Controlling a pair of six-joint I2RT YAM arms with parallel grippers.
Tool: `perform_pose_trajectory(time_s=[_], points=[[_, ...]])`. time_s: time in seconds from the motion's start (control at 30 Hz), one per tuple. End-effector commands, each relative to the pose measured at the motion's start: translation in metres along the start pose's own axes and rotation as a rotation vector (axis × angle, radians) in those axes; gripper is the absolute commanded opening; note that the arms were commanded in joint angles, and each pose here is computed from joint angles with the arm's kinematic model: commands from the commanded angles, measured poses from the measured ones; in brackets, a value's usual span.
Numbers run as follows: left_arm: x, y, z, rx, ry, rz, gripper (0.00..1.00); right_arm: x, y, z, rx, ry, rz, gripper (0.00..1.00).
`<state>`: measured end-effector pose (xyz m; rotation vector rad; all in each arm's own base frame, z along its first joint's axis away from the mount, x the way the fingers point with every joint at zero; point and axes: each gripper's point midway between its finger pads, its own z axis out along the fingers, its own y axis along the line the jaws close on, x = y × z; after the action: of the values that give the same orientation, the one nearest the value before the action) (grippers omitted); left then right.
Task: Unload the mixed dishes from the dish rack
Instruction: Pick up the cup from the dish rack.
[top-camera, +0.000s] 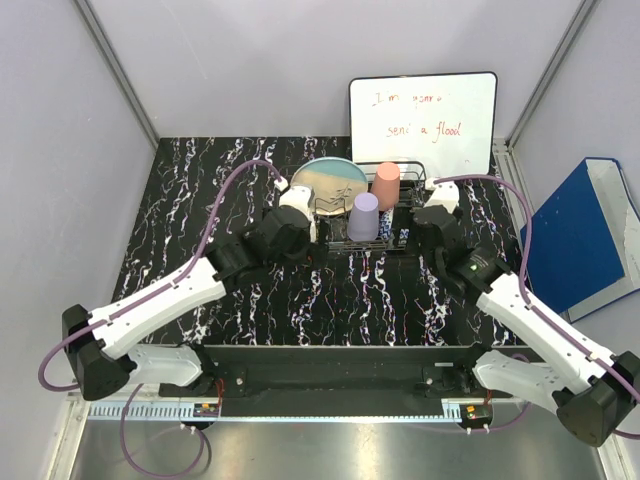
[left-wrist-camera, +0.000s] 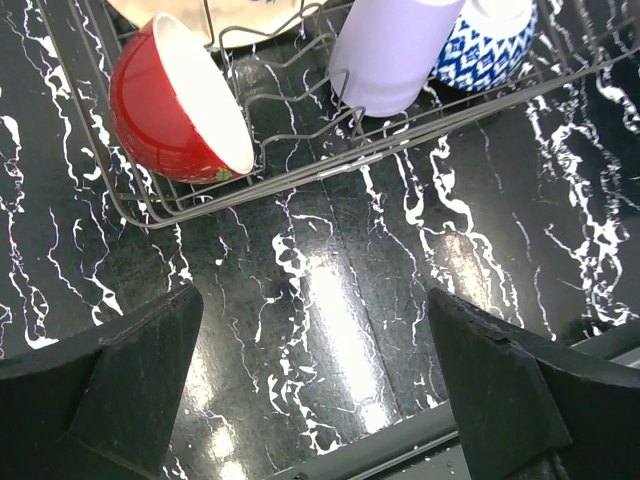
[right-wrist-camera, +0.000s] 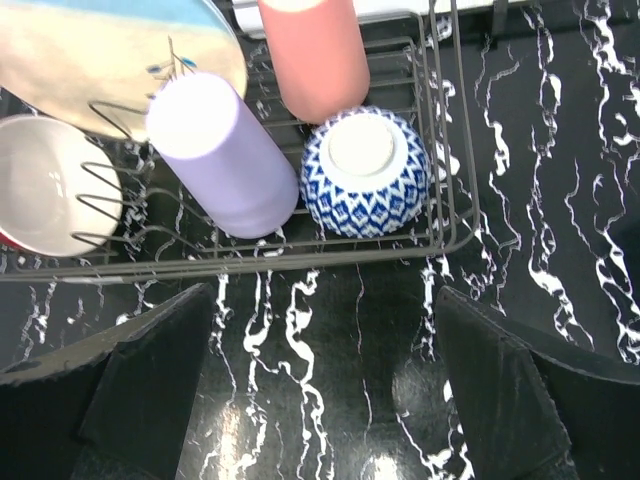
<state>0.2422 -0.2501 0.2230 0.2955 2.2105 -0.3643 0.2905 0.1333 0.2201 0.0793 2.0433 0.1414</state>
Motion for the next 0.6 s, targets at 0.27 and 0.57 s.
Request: perform_pose_trajectory(time_s=[0.27, 0.57], points=[[-0.026, -0.018, -0.025, 0.167, -0.141, -0.016, 0.99, -0.042, 0.011, 0.004, 0.02, -0.058, -0.069, 1.0], [-0.043, -0.007, -0.047, 0.181, -0.259, -0.049, 0.99, -0.051, 0.062, 0.049, -0.074, -0.011, -0.073, 1.0]])
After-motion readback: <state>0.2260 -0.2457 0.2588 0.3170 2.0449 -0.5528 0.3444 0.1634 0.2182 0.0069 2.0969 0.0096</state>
